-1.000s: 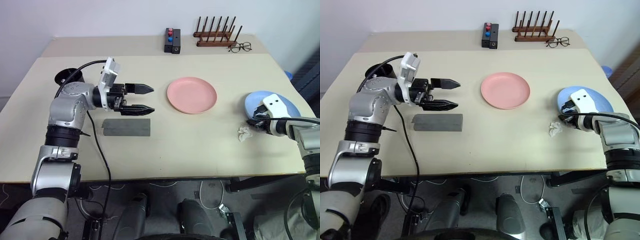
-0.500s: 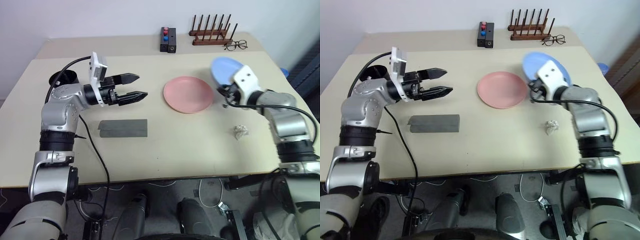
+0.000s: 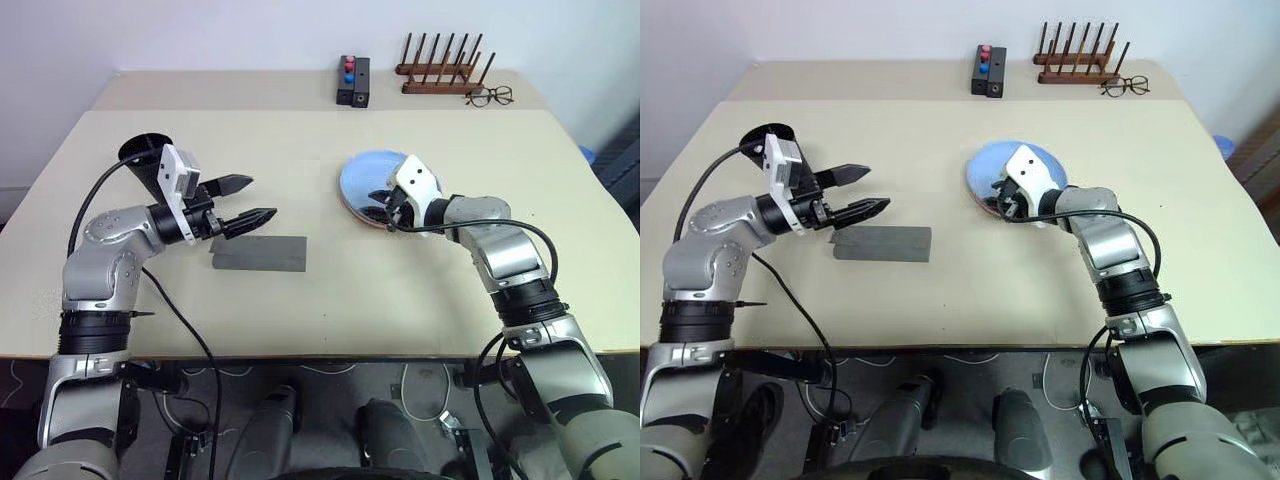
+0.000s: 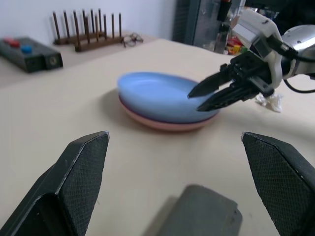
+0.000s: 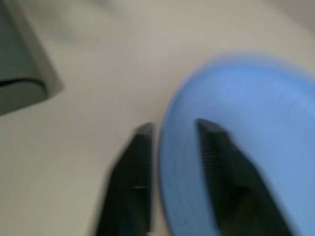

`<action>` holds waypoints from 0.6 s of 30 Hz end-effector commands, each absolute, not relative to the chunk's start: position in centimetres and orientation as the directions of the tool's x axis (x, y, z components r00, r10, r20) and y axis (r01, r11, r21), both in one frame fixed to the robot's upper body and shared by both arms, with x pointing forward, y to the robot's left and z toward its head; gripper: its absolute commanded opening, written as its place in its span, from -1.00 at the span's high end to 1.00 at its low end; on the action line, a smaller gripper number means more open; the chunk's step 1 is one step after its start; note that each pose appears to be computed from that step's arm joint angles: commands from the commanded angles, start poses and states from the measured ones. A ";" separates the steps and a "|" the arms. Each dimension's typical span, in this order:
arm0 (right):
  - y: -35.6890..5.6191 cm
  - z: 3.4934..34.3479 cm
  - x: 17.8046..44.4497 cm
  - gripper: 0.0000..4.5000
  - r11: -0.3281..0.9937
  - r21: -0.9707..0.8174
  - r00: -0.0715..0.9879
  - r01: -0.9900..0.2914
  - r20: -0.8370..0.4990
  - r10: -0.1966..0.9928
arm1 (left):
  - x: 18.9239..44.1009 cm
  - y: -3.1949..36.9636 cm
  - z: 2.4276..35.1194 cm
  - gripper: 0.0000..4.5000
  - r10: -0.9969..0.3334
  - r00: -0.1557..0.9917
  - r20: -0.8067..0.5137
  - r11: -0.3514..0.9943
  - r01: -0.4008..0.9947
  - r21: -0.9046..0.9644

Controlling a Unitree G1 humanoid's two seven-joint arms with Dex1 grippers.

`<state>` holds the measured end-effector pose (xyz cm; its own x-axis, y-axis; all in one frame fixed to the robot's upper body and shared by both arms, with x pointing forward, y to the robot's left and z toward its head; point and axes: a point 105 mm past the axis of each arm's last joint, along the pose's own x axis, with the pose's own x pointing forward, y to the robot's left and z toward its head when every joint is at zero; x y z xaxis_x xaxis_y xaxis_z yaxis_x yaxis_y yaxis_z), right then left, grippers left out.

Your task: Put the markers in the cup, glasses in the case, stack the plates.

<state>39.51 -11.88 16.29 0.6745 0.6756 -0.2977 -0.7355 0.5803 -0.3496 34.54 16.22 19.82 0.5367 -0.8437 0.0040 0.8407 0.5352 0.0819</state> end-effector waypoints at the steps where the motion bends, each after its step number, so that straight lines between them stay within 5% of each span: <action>1: -12.3 19.7 39.8 -0.54 0.601 -0.389 0.702 -0.698 -0.210 0.680 | 34.0 16.0 21.7 -1.00 -0.848 0.527 0.054 0.529 0.839 0.127; 3: -12.4 20.6 39.3 -0.97 0.609 -0.324 0.680 -0.724 -0.183 0.710 | 34.0 15.9 21.8 -1.00 -0.851 0.521 0.058 0.524 0.843 0.118; 9: -19.5 20.6 37.3 -0.99 0.666 -0.282 0.723 -0.691 -0.272 0.635 | 31.3 13.9 22.9 -1.00 -0.937 0.340 0.078 0.348 0.929 0.128; 18: -27.9 16.7 32.1 -0.99 0.793 -0.148 0.723 -0.591 -0.533 0.440 | 31.5 12.7 21.8 -1.00 -0.958 0.285 0.027 0.286 0.951 0.122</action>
<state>32.56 -27.92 14.85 0.7031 0.4334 -0.5638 -0.5849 0.8033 -0.1119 31.45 12.87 20.86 0.2993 -0.9541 0.0144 0.9513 0.2995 0.0728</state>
